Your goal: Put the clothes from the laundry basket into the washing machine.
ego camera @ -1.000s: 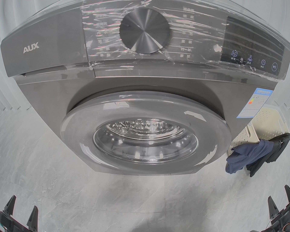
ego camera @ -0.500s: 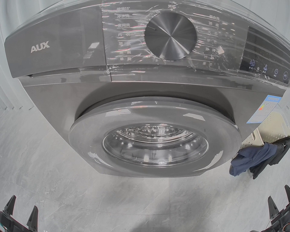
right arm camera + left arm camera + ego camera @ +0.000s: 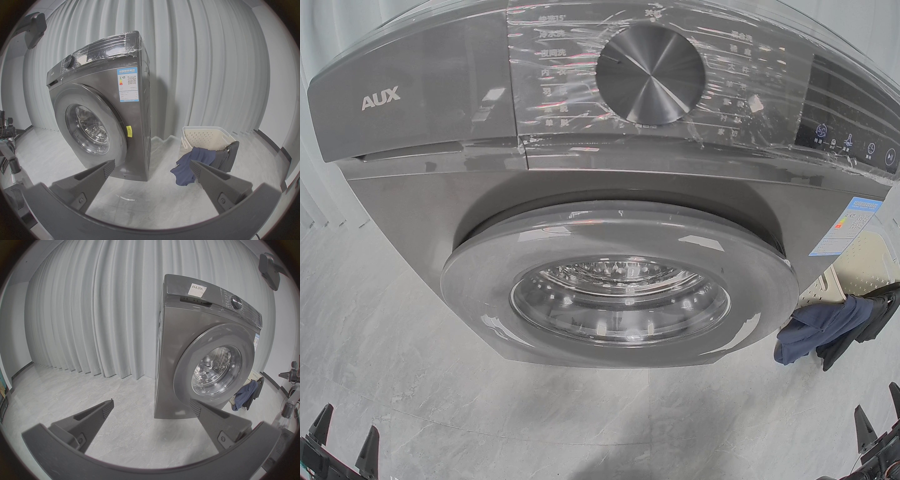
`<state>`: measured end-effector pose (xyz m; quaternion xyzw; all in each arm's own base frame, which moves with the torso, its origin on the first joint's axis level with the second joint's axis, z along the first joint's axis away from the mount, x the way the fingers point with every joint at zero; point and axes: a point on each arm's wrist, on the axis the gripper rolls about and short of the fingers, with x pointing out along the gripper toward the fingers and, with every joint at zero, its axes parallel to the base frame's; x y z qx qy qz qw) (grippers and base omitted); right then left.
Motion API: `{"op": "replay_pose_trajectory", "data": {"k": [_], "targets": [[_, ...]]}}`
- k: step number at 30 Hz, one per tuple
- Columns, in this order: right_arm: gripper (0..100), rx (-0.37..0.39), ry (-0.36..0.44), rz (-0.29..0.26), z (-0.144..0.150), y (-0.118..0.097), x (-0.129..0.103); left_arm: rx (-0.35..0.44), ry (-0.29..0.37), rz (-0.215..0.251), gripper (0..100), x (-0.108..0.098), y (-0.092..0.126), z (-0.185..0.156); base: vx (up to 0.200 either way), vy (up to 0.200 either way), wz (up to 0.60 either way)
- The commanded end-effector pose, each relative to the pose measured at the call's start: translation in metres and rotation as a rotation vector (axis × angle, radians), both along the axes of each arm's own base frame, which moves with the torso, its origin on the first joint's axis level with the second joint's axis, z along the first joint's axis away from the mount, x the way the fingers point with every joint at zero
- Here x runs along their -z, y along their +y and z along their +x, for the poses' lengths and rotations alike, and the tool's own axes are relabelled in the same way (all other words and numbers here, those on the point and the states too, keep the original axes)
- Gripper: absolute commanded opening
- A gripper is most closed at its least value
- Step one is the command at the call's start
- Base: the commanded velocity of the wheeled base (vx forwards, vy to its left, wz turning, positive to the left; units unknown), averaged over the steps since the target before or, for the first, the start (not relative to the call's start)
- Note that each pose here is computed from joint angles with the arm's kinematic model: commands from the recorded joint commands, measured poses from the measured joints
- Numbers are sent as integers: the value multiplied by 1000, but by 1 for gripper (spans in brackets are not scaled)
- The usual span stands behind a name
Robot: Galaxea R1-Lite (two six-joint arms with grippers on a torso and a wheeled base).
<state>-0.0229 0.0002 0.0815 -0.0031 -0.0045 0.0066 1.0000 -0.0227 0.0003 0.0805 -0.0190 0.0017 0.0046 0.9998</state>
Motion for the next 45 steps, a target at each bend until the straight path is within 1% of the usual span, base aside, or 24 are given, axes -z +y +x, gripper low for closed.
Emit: {"op": "replay_pose_trajectory", "data": {"k": [1,4,19,21,22,23,24,25,26,27,28,29,30,32,33,35,36,38,41,43,45], "targets": [[100,-4,1,3,0,0,5,0,1,0,100,4,0,0,0,-200,0],[100,-1,1,5,0,0,5,-2,1,0,100,4,0,0,0,-200,0],[100,-4,1,5,0,0,5,0,-1,3,100,4,0,0,0,0,0],[100,-10,-55,4,-2,0,-5,0,-1,3,100,4,0,0,0,0,0],[100,-13,-72,6,-3,0,-9,-2,-1,3,100,4,0,0,0,0,0],[100,-13,-72,6,-3,0,-9,-2,-1,3,100,4,0,0,0,0,0],[100,-33,-159,24,-11,0,-49,0,1,3,100,4,0,0,0,0,0],[100,-46,-137,30,-7,0,-56,-2,-1,4,100,4,0,0,0,0,0],[100,-64,-95,34,-1,0,-59,0,1,4,100,4,0,0,0,0,0],[100,-71,-83,34,1,0,-60,0,-1,4,100,4,0,0,0,0,0],[100,-114,28,36,17,1,-58,0,1,4,100,4,0,0,0,0,0],[100,-139,89,38,26,2,-58,-2,1,4,100,4,0,0,0,0,0],[100,-163,126,37,34,3,-58,0,1,4,100,4,0,0,0,0,0],[100,-217,176,35,52,6,-63,0,-2,3,100,4,0,0,0,0,0],[100,-239,191,33,58,7,-65,0,1,1,100,4,0,0,0,0,0],[100,-308,225,32,80,14,-69,0,1,1,100,4,0,0,0,0,0],[100,-323,232,31,85,16,-69,0,-1,1,100,4,0,0,0,0,0],[100,-377,261,40,100,24,-70,0,-1,1,100,4,0,0,0,0,0],[100,-418,289,39,115,33,-69,0,1,0,100,4,0,0,0,0,0],[100,-430,304,32,123,38,-69,0,1,0,100,4,0,0,0,0,0],[100,-445,320,44,130,44,-69,0,-1,0,100,4,0,0,0,0,0]]}}
